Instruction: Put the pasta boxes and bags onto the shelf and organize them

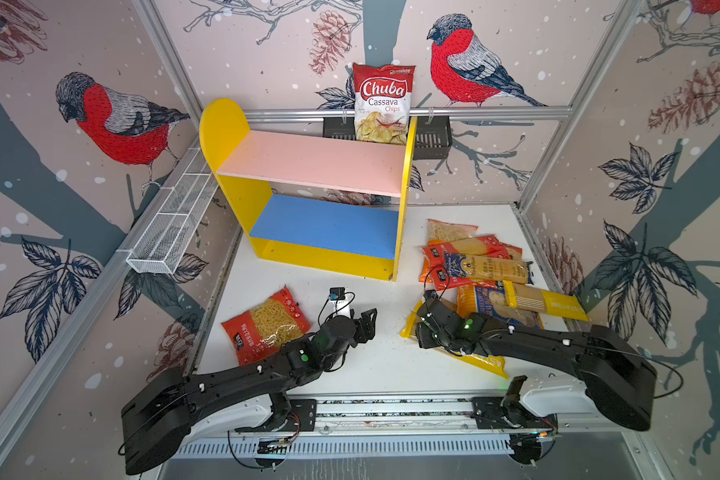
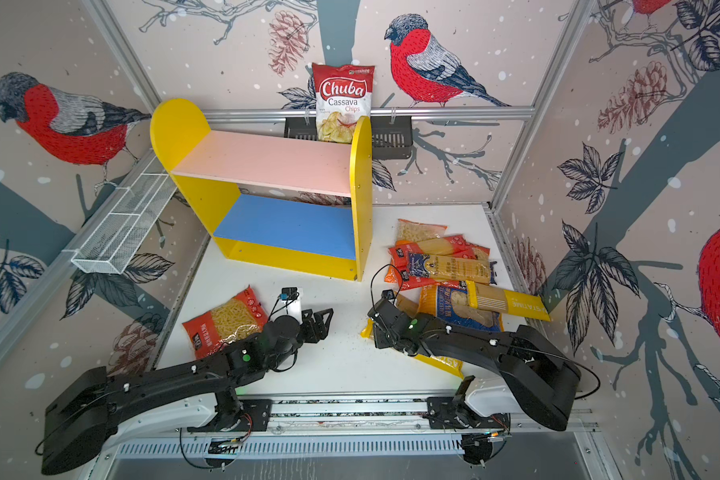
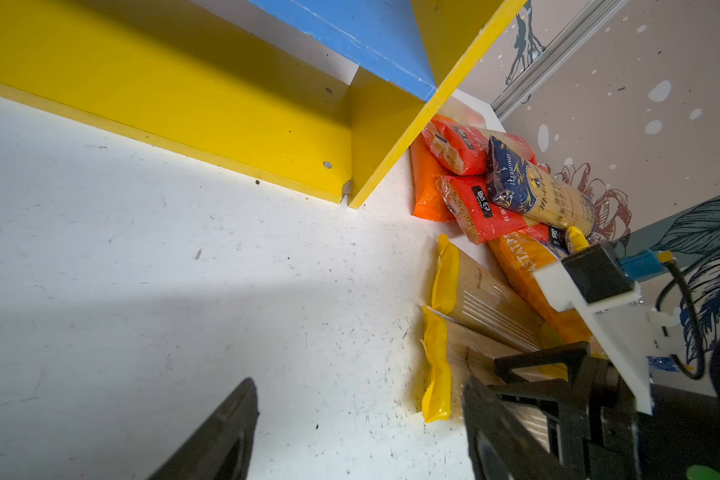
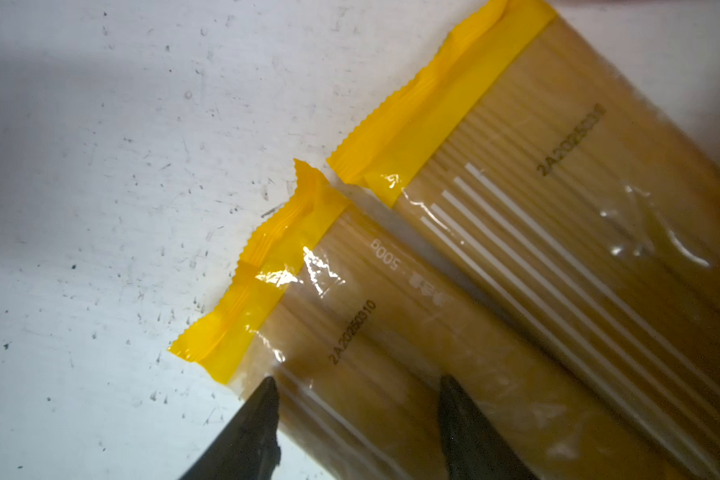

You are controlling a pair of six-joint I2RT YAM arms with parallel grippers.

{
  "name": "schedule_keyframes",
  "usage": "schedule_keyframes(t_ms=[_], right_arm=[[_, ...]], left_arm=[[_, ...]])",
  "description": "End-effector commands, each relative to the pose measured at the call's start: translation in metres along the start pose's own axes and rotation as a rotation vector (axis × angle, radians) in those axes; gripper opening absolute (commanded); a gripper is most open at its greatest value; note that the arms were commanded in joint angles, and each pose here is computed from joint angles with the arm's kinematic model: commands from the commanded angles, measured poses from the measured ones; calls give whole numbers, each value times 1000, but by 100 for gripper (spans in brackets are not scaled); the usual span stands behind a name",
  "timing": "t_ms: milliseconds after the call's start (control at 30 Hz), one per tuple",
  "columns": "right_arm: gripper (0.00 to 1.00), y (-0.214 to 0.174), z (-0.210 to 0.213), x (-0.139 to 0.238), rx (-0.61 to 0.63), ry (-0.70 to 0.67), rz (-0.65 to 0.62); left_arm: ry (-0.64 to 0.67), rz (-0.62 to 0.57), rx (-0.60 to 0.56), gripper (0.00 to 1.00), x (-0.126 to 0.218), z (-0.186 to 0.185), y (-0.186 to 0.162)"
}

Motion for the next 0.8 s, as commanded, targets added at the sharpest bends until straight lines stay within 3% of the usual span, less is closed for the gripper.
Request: schedule_keyframes(t_ms=[0,200,400,533,633,767], right_arm=[[61,-12,10,-10,4,44,77],[60,10,43,-25,-20,158,30],[59,79,84,-39,-107,409,-63],[60,98,74,-14,-144,546,-103],[65,83,43,3,-136,509,-88],[66,53,-16,1,-138,322,-16]], left_arm=[[-15,-32,19,77,2,-4,9],[14,-52,60,76,9,7,15],[62,-80,116,74,18,18,21],[34,-57,130,74,23,16,23],[-183,60,56,74,17,-12,10],[-214,237,-3,75,-1,-47,-29]])
Point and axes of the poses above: each gripper's point midway between its finger pads, its own x axis back along the fingers, its own z axis along the line the jaws close on, y = z × x, the point moved 8 cm from there along x, back along the fingers, and after that the axes turned 8 degrees about x, right-handed, at the moved point
